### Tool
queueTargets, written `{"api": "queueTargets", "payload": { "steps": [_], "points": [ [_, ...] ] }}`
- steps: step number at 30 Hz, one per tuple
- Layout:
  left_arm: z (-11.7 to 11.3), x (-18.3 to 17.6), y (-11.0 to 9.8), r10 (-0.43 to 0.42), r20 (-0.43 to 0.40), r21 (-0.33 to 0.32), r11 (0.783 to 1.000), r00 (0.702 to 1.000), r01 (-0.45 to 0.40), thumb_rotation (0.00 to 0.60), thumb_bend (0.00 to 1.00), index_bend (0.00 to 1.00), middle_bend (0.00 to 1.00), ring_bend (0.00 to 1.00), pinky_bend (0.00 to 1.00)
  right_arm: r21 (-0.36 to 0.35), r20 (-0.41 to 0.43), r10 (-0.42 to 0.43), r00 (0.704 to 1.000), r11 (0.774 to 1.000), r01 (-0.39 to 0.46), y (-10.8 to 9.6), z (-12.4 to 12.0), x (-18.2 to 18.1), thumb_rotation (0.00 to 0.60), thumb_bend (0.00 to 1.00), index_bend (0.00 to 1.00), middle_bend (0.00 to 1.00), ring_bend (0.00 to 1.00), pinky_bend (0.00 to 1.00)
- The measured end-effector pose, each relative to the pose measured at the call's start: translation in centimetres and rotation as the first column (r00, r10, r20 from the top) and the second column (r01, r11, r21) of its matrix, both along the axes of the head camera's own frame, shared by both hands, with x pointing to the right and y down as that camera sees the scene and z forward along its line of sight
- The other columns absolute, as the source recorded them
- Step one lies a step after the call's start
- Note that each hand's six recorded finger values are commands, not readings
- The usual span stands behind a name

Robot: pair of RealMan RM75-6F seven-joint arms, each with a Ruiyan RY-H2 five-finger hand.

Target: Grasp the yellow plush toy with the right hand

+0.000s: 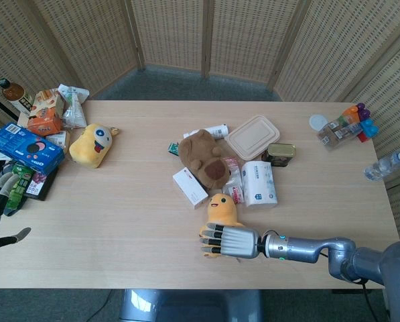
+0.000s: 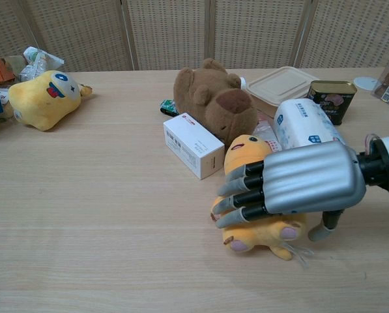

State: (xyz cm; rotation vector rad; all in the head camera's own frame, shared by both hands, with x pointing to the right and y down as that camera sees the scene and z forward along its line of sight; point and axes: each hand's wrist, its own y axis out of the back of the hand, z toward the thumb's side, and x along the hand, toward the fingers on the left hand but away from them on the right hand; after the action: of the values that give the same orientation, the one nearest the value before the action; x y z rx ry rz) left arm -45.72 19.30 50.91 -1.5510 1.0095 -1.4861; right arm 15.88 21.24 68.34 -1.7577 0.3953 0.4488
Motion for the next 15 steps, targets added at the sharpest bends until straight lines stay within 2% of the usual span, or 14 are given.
{"api": "queueTargets", "payload": {
  "steps": [2,3,6,9,15],
  "points": [
    [-0.1,-0.1,0.0,-0.003,-0.001,0.001,1.000,1.000,0.003,0.600,0.00,0.00,0.00,0.00,0.00,-0.015,0.001,0.004,1.000,1.000,-0.004,0.0,0.1,0.0,0.600,0.12,0.38,0.21,0.06,0.09],
    [-0.1,-0.1,0.0,-0.003,-0.001,0.001,1.000,1.000,0.003,0.600,0.00,0.00,0.00,0.00,0.00,-0.027,0.008,0.009,1.000,1.000,-0.008,0.0,0.1,0.0,0.600,0.16,0.45,0.33,0.13,0.18],
    [-0.1,0.0,0.0,-0.002,-0.003,0.000,1.000,1.000,0.002,0.600,0.00,0.00,0.00,0.00,0.00,-0.046,0.030,0.016,0.999,0.999,-0.015,0.0,-0.1,0.2,0.600,0.25,0.62,0.53,0.33,0.39],
    [0.0,0.0,0.0,-0.001,-0.006,-0.002,1.000,1.000,0.001,0.600,0.00,0.00,0.00,0.00,0.00,-0.045,0.054,0.013,0.998,0.999,-0.011,0.0,-0.2,0.5,0.600,0.29,0.66,0.59,0.42,0.47],
    [-0.1,-0.1,0.0,-0.006,-0.006,0.000,1.000,1.000,0.006,0.600,0.00,0.00,0.00,0.00,0.00,-0.017,0.084,0.003,0.996,1.000,-0.002,-0.2,-0.9,0.9,0.600,0.31,0.67,0.61,0.45,0.50]
  ]
}}
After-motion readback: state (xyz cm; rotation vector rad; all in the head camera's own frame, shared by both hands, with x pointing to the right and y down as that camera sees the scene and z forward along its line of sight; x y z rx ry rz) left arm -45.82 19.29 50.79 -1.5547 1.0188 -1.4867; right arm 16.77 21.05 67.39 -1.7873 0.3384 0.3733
